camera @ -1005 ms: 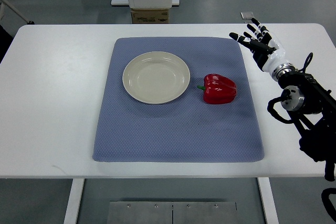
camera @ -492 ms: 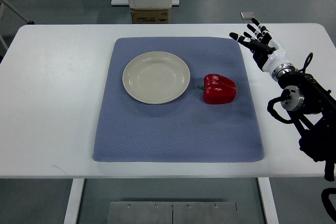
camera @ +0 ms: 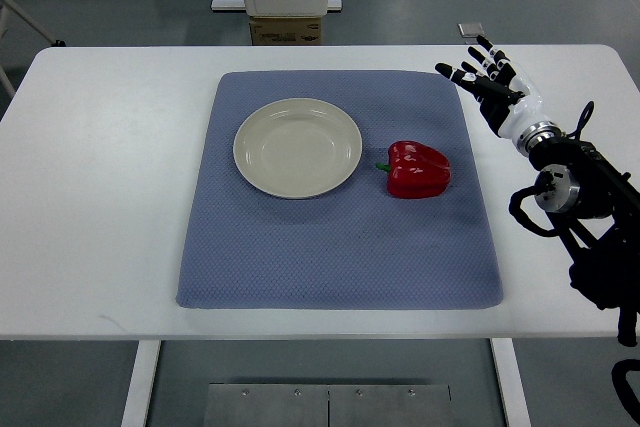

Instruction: Place red pepper on plate with right hand

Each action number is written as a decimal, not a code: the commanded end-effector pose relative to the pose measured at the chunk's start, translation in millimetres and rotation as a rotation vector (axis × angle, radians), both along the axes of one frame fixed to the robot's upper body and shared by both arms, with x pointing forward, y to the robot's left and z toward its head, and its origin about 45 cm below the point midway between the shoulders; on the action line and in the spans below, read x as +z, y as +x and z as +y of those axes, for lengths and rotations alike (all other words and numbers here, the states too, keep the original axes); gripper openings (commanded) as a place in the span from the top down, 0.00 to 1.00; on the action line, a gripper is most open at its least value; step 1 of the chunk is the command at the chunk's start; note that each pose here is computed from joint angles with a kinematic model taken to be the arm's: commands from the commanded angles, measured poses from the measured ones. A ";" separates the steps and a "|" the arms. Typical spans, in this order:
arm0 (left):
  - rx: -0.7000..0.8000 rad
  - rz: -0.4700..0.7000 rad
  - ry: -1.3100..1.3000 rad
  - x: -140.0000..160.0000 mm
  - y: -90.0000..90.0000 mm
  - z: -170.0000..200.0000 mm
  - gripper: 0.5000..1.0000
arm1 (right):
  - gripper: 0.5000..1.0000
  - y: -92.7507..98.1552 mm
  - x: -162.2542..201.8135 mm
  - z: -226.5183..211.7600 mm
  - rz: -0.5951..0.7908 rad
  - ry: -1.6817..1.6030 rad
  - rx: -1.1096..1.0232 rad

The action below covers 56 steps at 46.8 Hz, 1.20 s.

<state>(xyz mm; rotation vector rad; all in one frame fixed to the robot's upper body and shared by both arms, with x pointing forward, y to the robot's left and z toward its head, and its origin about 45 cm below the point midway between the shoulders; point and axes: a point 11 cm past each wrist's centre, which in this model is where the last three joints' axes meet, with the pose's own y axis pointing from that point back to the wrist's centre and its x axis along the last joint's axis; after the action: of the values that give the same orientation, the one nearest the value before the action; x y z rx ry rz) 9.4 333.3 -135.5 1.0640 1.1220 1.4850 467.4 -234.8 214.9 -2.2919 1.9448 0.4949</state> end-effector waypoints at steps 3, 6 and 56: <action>0.000 0.000 0.000 0.0 0.0 0.0 0.00 | 0.00 0.0 0.2 -0.5 0.000 -0.001 -0.001; 0.000 0.000 0.000 0.0 0.0 0.0 0.00 | 0.00 0.0 0.3 -0.5 -0.002 -0.001 -0.001; 0.000 0.000 0.000 0.0 0.0 0.0 0.00 | 0.00 8.9 15.0 -13.5 -0.028 -0.022 -0.022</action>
<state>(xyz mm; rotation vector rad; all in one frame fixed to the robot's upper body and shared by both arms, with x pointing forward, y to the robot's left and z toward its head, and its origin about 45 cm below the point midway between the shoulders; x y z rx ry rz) 9.4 333.3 -135.5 1.0643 1.1217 1.4846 475.3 -246.6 230.7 -2.2788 1.9617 0.4372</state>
